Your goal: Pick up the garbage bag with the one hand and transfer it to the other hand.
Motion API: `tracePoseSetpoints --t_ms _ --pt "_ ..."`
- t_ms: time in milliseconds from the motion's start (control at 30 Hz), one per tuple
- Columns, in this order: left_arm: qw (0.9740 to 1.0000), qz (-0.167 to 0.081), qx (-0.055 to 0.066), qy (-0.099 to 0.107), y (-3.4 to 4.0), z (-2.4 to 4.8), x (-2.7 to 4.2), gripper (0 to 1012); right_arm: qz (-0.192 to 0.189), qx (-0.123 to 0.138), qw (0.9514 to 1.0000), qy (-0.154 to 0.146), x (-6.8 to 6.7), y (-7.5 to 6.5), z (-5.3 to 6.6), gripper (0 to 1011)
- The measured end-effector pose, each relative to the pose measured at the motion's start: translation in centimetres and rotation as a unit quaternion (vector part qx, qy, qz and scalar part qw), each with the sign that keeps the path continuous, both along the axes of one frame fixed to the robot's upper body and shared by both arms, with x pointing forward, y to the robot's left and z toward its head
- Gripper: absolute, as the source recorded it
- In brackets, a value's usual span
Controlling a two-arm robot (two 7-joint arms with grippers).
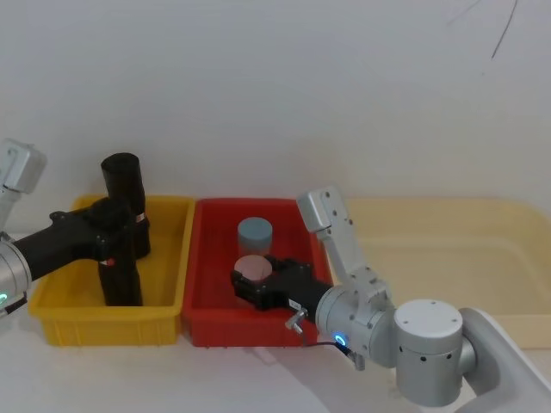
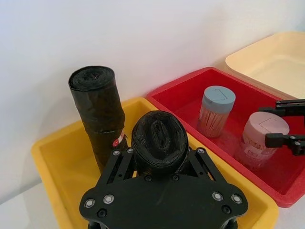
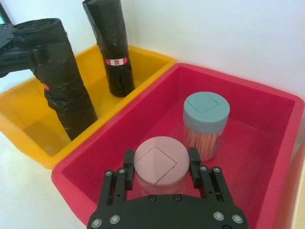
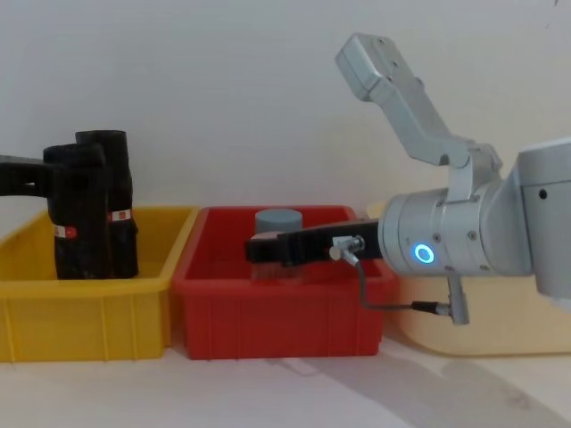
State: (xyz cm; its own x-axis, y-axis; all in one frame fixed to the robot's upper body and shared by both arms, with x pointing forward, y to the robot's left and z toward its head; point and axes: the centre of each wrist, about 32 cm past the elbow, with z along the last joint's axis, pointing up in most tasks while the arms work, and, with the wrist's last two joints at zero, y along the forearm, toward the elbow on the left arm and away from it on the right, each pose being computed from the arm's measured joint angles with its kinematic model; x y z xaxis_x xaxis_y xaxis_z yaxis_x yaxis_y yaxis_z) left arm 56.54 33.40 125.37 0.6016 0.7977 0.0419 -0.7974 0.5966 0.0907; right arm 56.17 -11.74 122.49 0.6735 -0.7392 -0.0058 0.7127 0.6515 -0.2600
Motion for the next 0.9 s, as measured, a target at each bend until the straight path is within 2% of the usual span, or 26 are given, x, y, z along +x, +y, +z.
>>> tracePoseSetpoints --t_ms 100,267,367,467,567,600,633,667,733,800,833,867,900 --pt "1.0000 0.000 0.001 -0.005 0.04 0.22 0.03 366 0.003 0.003 1.0000 -0.004 0.1 -0.1 0.3 651" --pt "0.9998 -0.002 0.000 -0.019 0.09 1.11 0.21 366 0.010 0.015 0.9997 -0.017 0.2 -0.2 1.2 651" --pt "0.9993 -0.007 -0.001 -0.038 0.15 2.45 0.54 366 0.012 0.024 0.9992 -0.031 0.2 -0.4 2.1 651" --pt "0.9986 -0.011 -0.003 -0.051 0.14 3.39 0.82 366 0.013 0.034 0.9982 -0.047 0.3 -0.6 3.0 651" --pt "0.9974 -0.020 -0.007 -0.070 0.04 4.75 1.28 366 0.013 0.042 0.9969 -0.065 0.3 -0.8 3.9 651" --pt "0.9965 -0.025 -0.011 -0.079 -0.05 5.40 1.53 366 0.013 0.044 0.9965 -0.070 0.4 -0.9 4.3 651" --pt "0.9960 -0.028 -0.012 -0.084 -0.09 5.78 1.69 366 0.012 0.047 0.9956 -0.080 0.4 -1.1 4.8 651" --pt "0.9955 -0.031 -0.014 -0.088 -0.14 6.10 1.84 366 0.012 0.047 0.9956 -0.080 0.4 -1.1 4.8 651" --pt "0.9936 -0.041 -0.021 -0.103 -0.39 7.21 2.39 366 0.006 0.053 0.9934 -0.102 0.4 -1.6 5.9 651" --pt "0.9923 -0.049 -0.026 -0.111 -0.55 7.81 2.79 366 0.003 0.054 0.9929 -0.106 0.4 -1.8 6.2 651" --pt "0.9917 -0.052 -0.028 -0.114 -0.64 8.09 2.99 366 -0.002 0.055 0.9917 -0.116 0.4 -2.1 6.7 651" --pt "0.9901 -0.061 -0.034 -0.122 -0.86 8.66 3.41 366 -0.008 0.055 0.9904 -0.127 0.4 -2.4 7.2 651" --pt "0.9894 -0.065 -0.037 -0.125 -0.96 8.88 3.57 366 -0.011 0.055 0.9897 -0.132 0.4 -2.6 7.4 651"
